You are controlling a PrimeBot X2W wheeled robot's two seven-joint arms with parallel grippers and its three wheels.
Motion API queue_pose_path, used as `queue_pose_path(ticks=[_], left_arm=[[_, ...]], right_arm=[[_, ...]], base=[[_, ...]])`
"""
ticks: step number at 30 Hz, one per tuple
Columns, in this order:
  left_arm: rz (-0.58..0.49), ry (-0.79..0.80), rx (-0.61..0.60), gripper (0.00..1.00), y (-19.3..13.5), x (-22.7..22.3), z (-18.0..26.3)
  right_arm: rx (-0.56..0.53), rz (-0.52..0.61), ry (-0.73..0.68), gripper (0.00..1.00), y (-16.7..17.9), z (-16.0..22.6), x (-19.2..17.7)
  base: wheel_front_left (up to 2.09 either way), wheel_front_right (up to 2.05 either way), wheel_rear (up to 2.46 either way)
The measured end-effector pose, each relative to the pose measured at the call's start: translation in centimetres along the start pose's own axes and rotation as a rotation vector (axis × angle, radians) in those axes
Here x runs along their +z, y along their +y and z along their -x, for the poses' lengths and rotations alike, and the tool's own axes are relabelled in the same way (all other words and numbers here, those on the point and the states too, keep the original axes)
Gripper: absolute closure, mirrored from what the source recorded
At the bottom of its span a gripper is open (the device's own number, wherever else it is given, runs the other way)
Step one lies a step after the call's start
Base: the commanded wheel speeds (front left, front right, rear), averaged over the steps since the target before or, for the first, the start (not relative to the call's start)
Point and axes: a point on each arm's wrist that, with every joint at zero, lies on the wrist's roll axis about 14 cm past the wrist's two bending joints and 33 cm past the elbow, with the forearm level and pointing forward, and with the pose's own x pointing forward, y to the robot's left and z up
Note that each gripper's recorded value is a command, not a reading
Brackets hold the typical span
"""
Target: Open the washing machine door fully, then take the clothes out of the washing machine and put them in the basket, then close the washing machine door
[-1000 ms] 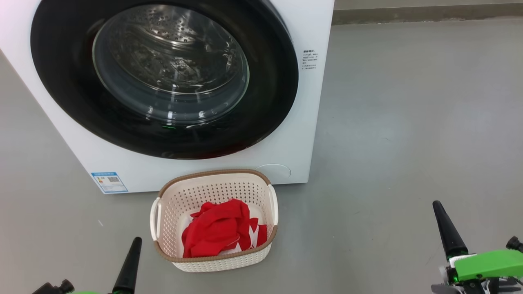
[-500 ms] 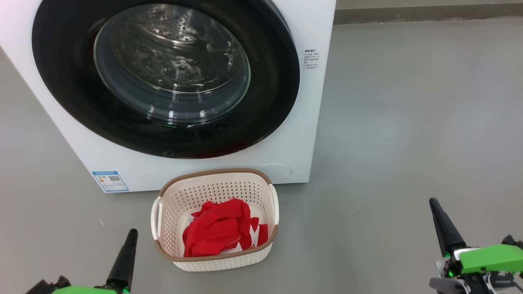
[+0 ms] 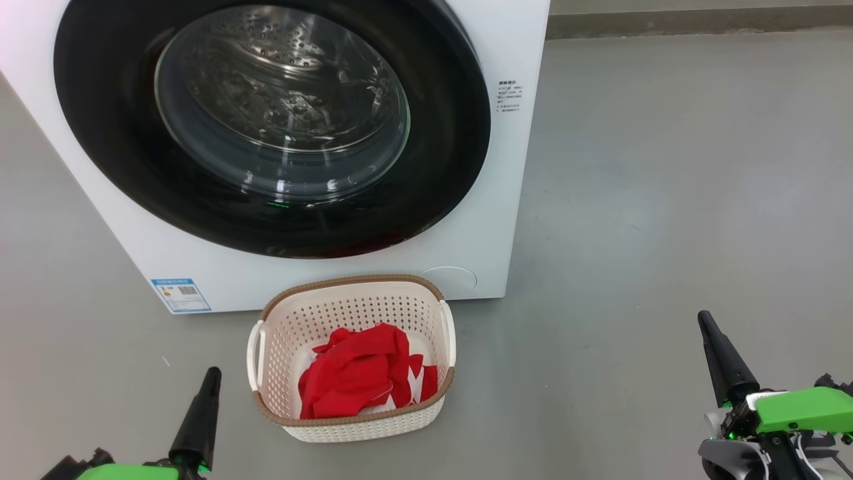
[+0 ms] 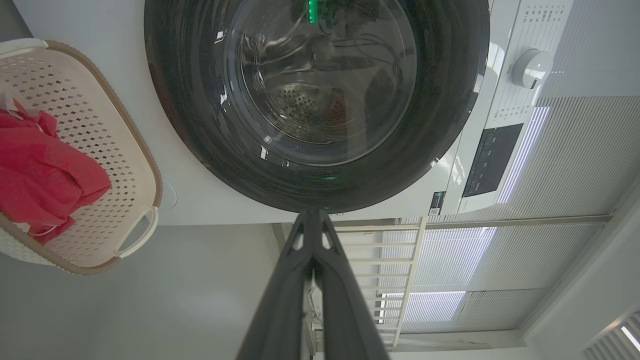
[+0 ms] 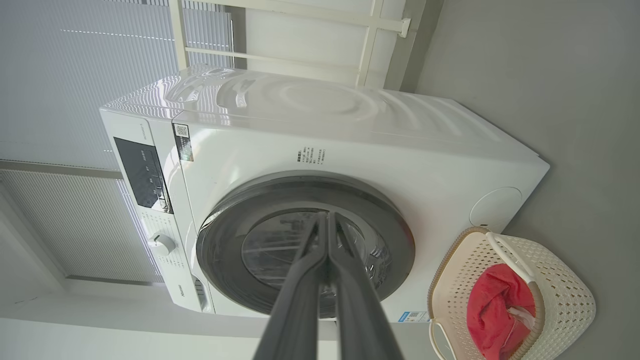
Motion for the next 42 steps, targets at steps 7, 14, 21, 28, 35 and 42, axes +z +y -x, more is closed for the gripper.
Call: queue_pose_path(ticks=[7, 14, 21, 28, 35, 42], left_arm=[[0.005, 0.004, 0.0, 1.0, 0.01, -0.11, 0.0], [0.01, 0.001, -0.001, 1.0, 0.01, -0.11, 0.0], [0.014, -0.002, -0.001, 1.0, 0.01, -0.11, 0.01], [0.016, -0.004, -0.001, 1.0, 0.01, -0.06, 0.01], [0.016, -0.005, -0.001, 1.0, 0.01, -0.02, 0.01], [0.013, -0.003, -0.001, 1.0, 0.01, -0.03, 0.02]], right_arm=[[0.006, 0.0, -0.001, 1.0, 0.23, -0.14, 0.04], [0.006, -0.001, -0.003, 1.0, 0.23, -0.14, 0.12], [0.007, -0.002, -0.011, 1.0, 0.24, -0.12, 0.38], [0.007, -0.004, -0.006, 1.0, 0.25, -0.12, 0.35], [0.007, -0.003, -0.008, 1.0, 0.24, -0.11, 0.38], [0.007, -0.001, -0.008, 1.0, 0.24, -0.11, 0.4]], base=[[0.0, 0.0, 0.0], [0.0, 0.0, 0.0], [0.0, 0.0, 0.0], [0.0, 0.0, 0.0], [0.0, 0.0, 0.0], [0.0, 0.0, 0.0]])
